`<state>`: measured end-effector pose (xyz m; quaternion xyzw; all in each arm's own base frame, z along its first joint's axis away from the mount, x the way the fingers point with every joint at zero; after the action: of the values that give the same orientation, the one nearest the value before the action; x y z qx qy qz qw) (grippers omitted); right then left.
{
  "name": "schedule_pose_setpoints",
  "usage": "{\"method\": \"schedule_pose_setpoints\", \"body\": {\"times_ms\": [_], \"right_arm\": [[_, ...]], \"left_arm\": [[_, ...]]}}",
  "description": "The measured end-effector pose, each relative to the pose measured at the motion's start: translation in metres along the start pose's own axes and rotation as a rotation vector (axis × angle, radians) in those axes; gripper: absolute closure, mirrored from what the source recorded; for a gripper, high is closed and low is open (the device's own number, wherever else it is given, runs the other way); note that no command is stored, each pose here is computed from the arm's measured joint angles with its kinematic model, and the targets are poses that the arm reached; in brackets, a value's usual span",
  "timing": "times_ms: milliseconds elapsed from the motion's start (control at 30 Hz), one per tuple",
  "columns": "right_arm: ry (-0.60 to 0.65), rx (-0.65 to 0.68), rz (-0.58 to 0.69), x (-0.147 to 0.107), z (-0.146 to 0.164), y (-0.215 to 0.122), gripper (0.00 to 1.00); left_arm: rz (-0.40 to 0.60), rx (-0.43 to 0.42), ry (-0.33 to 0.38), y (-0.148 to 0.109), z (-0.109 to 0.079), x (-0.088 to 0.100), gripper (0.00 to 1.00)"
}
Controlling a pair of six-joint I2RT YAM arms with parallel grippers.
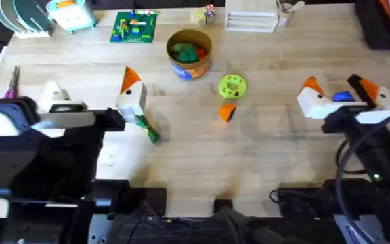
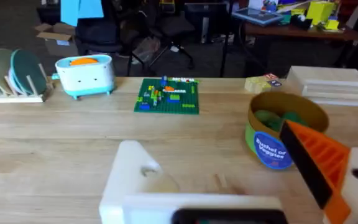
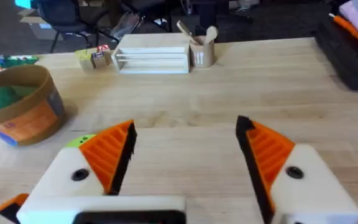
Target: Pick up the gripper from the table and insert it into the empty holder that is missing its gripper. Then pick up a screw, insert it into the mounting hole, and use the screwdriver to tighten it. Finally, clean up the table by picking up the vegetable and placing it into the bucket.
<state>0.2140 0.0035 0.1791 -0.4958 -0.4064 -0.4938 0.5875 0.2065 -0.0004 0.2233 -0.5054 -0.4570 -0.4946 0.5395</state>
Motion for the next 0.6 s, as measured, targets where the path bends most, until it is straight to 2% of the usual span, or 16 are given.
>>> {"method": "schedule_pose_setpoints", "body": {"times_ms": [100, 167, 333, 400, 500, 600], "right_arm": [[0.012, 0.001, 0.052, 0.033, 0.008, -0.014, 0.012], [0.019, 0.002, 0.12, 0.051, 0.013, -0.022, 0.009], [0.037, -0.013, 0.341, 0.079, 0.023, -0.029, 0.011], [0.043, -0.02, 0.417, 0.09, 0.026, -0.029, 0.011], [0.048, -0.027, 0.465, 0.105, 0.029, -0.025, 0.009], [0.049, -0.028, 0.476, 0.112, 0.03, -0.018, 0.01]], "left_arm": [[0.088, 0.015, -0.008, -0.014, 0.005, 0.027, 0.008], [0.187, 0.019, -0.008, -0.02, 0.008, 0.039, 0.008], [0.46, 0.013, -0.006, -0.023, 0.011, 0.062, 0.008], [0.539, 0.009, -0.004, -0.019, 0.012, 0.07, 0.008], [0.635, 0.002, -0.001, -0.013, 0.012, 0.075, 0.008], [0.728, -0.004, 0.002, -0.008, 0.011, 0.064, 0.008]]}}
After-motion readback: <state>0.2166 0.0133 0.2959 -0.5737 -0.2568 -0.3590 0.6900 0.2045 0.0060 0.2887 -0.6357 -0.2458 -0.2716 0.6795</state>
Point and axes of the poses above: each hand's point on the last joint's axis, 136 mm out from that joint toward the fingers, its own y axis out along the fingers, its own z axis along the line the jaws close on, x = y × z, the point moved 2 cm from there along -y, back along the fingers, and after that the axes turned 6 degrees about y, right-handed, at the moved point
